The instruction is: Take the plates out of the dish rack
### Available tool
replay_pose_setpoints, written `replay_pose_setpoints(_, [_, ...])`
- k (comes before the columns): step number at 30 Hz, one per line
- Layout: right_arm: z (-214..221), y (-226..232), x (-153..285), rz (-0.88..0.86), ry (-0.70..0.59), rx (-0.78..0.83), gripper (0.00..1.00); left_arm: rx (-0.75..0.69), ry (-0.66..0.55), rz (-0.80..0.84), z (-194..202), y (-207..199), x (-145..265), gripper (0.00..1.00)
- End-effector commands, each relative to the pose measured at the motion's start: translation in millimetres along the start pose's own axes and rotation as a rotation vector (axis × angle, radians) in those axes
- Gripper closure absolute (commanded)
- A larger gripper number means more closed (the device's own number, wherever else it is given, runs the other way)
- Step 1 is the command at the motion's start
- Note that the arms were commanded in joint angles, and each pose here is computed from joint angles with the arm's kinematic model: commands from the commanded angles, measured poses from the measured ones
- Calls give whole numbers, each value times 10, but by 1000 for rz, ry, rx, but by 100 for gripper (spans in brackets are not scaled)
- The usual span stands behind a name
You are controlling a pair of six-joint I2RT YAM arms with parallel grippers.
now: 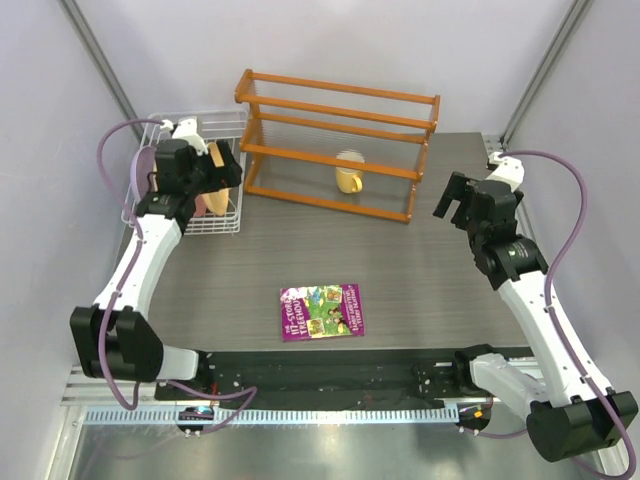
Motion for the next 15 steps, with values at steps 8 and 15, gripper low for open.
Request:
replay_pose_setpoints(8, [36, 43, -135, 2, 4, -1, 0, -102, -151, -272, -126, 339, -217, 3])
replay_pose_setpoints(15, [107, 60, -225, 12, 34, 11, 0, -147, -125, -357, 27, 455, -406, 5])
Point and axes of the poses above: each gripper's point midway between its finger pads, its own x axis back along the fingers, its own y axis along the line the jaws close on, z = x × y, the point moved 4 cm from there along x, back along the fingers, and after that the axes turned 6 degrees about x, right-handed, at the moved point
